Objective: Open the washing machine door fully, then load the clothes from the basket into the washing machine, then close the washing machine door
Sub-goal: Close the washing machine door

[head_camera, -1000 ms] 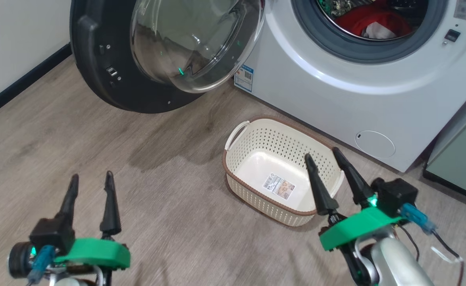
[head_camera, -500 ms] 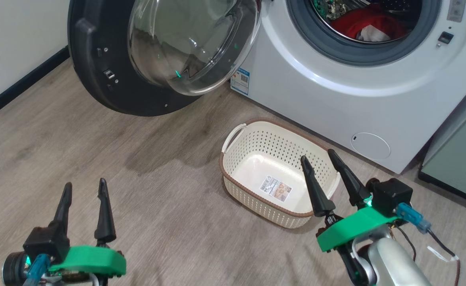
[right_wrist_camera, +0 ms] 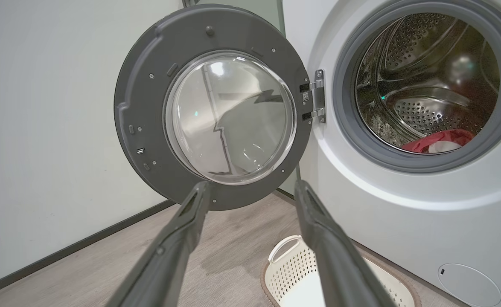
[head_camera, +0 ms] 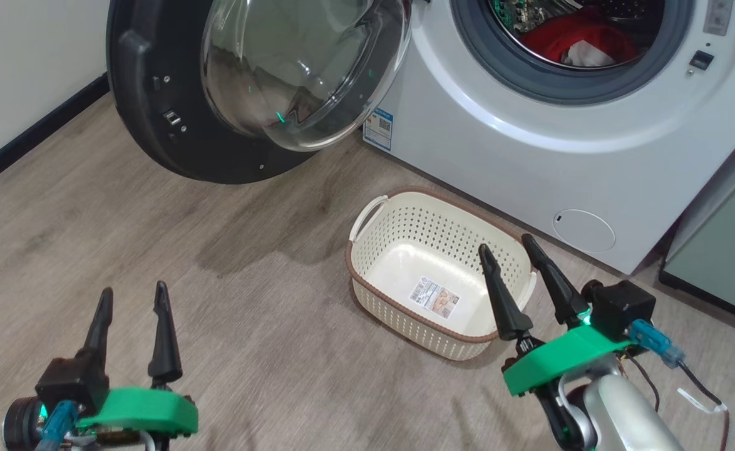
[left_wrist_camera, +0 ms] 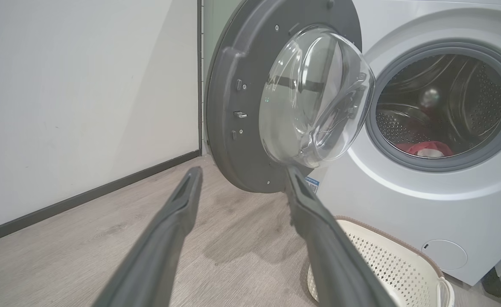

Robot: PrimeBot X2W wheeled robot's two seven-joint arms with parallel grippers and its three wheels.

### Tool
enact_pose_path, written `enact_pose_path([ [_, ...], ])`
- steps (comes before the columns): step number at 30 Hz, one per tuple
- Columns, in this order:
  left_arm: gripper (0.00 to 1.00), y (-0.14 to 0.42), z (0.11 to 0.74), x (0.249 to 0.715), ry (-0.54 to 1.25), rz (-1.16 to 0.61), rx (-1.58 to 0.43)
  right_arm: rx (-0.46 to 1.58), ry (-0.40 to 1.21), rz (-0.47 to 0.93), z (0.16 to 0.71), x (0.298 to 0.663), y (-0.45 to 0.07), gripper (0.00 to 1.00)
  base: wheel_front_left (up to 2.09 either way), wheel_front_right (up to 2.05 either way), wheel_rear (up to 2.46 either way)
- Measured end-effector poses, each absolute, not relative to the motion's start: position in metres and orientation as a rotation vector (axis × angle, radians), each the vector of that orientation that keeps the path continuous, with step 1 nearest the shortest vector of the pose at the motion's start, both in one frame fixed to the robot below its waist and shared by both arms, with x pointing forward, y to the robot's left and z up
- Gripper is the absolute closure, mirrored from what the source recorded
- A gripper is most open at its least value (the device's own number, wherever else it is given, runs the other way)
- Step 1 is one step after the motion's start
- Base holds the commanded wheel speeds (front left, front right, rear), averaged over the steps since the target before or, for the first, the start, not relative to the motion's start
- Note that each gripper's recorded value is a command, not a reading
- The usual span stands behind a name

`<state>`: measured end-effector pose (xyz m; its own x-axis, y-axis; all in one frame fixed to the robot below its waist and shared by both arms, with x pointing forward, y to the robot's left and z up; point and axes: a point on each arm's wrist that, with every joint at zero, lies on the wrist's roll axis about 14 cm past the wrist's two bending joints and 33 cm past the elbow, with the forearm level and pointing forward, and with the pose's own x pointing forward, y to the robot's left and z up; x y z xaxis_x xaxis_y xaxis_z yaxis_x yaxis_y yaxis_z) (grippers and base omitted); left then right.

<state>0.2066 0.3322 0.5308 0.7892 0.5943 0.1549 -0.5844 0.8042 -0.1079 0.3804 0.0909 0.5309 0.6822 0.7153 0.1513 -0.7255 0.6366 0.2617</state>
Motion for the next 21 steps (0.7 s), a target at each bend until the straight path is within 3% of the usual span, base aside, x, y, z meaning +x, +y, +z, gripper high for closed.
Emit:
enact_pose_path([
  [7, 0.03, 0.333, 0.530, 0.206, -0.183, 0.641, -0.059, 0.315, -0.030, 0.826, 0.530, 0.380, 0.092, 0.00, 0.00, 0.00, 0.00],
  [8, 0.47, 0.334, 0.530, 0.205, -0.186, 0.644, -0.071, 0.316, -0.030, 0.827, 0.529, 0.380, 0.092, 0.00, 0.00, 0.00, 0.00],
  [9, 0.85, 0.334, 0.531, 0.205, -0.189, 0.646, -0.075, 0.316, -0.029, 0.827, 0.529, 0.380, 0.092, 0.00, 0.00, 0.00, 0.00],
  [10, 1.00, 0.334, 0.531, 0.205, -0.189, 0.646, -0.074, 0.316, -0.028, 0.828, 0.529, 0.380, 0.093, 0.00, 0.00, 0.00, 0.00],
  [21, 1.00, 0.344, 0.542, 0.203, -0.213, 0.677, -0.058, 0.318, -0.003, 0.818, 0.517, 0.387, 0.092, 0.00, 0.00, 0.00, 0.00],
])
